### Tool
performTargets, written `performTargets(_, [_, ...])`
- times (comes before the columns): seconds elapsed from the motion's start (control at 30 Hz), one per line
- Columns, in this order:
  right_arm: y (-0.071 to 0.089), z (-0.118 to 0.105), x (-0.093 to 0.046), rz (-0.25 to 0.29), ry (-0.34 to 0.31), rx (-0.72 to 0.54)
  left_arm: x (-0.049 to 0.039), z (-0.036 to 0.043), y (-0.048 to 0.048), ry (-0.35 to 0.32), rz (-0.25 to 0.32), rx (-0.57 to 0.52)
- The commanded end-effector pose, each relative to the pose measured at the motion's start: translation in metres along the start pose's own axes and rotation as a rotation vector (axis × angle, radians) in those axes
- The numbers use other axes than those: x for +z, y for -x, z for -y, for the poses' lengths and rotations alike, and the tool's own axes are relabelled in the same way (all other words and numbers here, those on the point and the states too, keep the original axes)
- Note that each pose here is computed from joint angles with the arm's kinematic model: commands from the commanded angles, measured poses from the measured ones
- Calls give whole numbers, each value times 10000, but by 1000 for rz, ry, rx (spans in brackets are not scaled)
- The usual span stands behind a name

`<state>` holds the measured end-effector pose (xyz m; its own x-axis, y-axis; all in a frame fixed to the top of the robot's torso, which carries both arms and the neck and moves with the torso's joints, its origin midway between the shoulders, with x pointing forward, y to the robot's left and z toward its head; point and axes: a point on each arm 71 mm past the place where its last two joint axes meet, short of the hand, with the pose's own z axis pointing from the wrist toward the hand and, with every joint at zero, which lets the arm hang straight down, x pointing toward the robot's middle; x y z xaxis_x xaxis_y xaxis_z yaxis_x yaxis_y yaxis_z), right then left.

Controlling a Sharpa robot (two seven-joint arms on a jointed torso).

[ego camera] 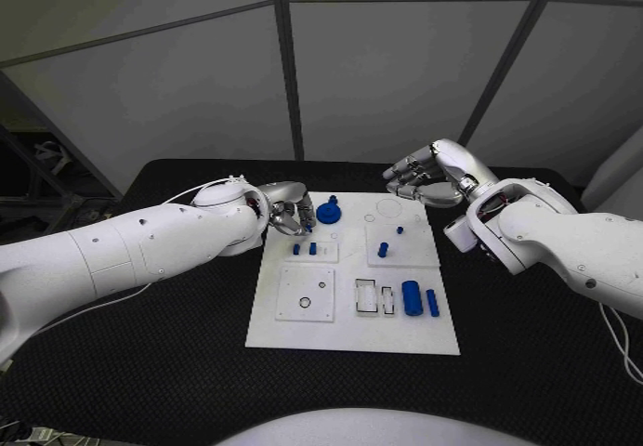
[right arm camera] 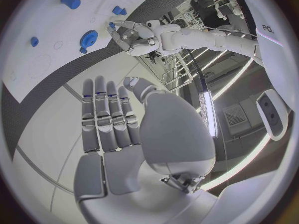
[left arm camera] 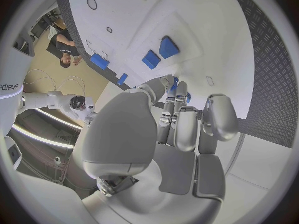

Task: Assemble the parts on the task board

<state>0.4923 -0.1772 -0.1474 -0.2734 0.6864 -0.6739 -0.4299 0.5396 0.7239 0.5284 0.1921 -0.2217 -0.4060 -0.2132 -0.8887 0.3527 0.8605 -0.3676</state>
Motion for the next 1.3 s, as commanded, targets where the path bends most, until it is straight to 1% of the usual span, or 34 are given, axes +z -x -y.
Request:
performTargets(0.03, [0,-16,3,-4,8,-1,12,9,-5,4,-13,-2])
performTargets(0.27, [-1,-18,1,-5,9,-1,31,6,-20,13,-31,1])
performTargets(0.5, [1,-18,-2,-5,8,-1,32,6,-31,16,-44,2])
performTargets(1.0, [6,-13,-3,-3,6,-3,30,1,-30,17,-41,2])
performTargets(1.3, [11,27,-8,-25,-15,-56,10,-47,-17,30,-36,3])
